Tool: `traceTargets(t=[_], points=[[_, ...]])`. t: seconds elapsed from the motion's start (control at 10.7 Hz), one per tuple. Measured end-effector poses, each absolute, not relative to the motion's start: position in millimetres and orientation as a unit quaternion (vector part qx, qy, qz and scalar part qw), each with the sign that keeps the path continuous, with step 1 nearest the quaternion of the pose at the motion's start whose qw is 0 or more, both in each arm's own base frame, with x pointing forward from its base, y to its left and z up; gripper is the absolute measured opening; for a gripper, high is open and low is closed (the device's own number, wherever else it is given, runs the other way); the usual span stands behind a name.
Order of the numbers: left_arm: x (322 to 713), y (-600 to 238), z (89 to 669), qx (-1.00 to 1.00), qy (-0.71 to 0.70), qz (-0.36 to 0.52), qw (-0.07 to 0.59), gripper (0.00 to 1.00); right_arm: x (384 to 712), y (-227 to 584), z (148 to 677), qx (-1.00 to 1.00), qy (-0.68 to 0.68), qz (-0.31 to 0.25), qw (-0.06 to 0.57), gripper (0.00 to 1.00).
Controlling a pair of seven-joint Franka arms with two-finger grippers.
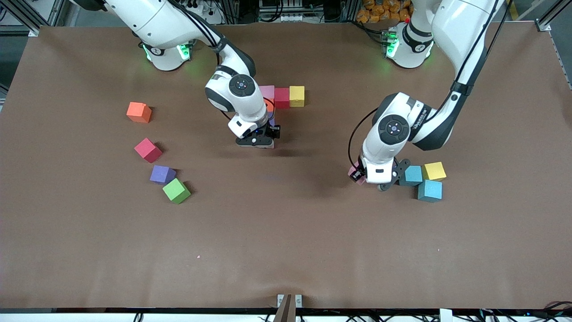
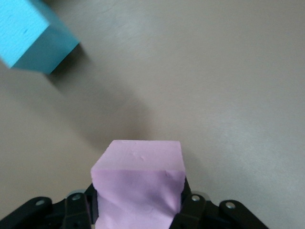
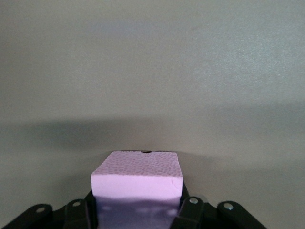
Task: Arrange 11 blocks into digit 3
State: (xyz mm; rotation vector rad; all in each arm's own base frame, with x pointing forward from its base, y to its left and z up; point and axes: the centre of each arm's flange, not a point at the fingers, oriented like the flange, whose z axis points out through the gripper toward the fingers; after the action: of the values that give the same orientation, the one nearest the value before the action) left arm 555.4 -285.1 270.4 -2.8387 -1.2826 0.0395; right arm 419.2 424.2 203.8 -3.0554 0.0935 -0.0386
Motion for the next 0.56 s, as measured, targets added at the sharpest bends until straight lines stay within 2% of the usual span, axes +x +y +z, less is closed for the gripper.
traceTargets(t=[0.56], points=[[484.4, -274.8, 268.7, -0.865, -0.501, 0.034, -0.018, 0.61, 417.8, 424.3, 198.6, -0.999, 0.021, -0.014, 0.038, 0.59]])
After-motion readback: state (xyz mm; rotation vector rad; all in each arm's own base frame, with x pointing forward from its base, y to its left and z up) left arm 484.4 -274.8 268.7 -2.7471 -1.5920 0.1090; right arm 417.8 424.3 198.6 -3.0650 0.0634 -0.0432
